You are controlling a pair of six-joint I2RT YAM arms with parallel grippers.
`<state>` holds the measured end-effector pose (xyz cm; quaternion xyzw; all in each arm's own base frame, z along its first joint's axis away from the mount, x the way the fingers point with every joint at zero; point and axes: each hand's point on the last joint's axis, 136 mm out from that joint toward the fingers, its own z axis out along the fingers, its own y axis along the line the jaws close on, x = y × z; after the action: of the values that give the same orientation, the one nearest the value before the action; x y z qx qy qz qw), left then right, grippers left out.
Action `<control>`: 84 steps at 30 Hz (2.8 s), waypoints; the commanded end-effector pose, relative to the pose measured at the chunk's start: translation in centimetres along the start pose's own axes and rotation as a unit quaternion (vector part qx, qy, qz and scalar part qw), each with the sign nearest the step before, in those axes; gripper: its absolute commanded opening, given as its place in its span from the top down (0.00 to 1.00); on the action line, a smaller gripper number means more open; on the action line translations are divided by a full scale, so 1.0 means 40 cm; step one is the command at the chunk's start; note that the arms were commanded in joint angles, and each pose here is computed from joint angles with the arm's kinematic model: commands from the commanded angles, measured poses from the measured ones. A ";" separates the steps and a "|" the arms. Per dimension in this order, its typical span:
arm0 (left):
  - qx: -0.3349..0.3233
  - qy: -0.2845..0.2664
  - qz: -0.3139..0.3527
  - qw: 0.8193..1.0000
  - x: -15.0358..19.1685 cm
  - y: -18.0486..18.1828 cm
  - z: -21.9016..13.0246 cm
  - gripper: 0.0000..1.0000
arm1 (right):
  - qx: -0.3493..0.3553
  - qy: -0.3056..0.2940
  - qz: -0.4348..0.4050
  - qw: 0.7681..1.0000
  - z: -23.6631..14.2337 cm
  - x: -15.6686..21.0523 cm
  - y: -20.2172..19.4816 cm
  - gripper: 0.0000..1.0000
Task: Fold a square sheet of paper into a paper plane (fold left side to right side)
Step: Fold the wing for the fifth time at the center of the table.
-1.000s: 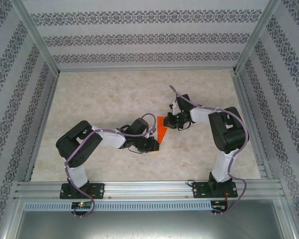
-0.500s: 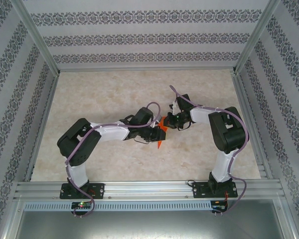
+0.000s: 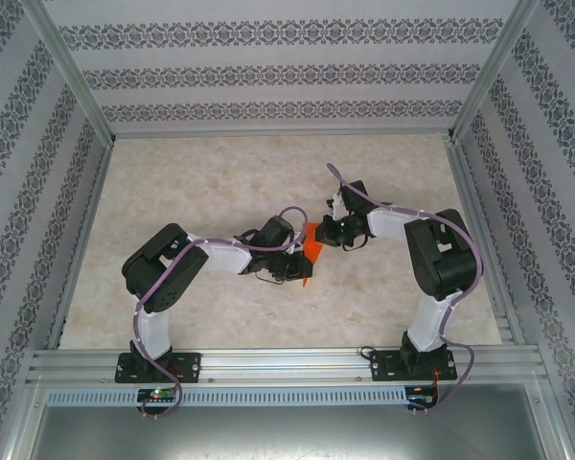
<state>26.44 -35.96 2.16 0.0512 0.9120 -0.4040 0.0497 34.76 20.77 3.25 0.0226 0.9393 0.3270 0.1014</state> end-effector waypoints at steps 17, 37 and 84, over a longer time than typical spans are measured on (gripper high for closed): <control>-0.041 0.028 -0.028 0.998 0.051 0.082 0.031 0.85 | -0.030 -0.015 -0.010 0.999 0.015 0.132 0.072 1.00; -0.053 0.037 -0.033 0.997 0.060 0.094 0.034 0.85 | 0.046 -0.002 -0.025 0.999 0.062 0.134 -0.030 1.00; 0.022 -0.045 0.078 0.996 -0.042 -0.106 -0.100 0.56 | 0.071 -0.170 0.016 0.983 -0.231 -0.113 -0.088 0.70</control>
<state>26.68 -36.17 4.34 0.0723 0.9036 -0.4168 0.0672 38.49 12.41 7.60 0.0938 0.9285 0.2715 0.2354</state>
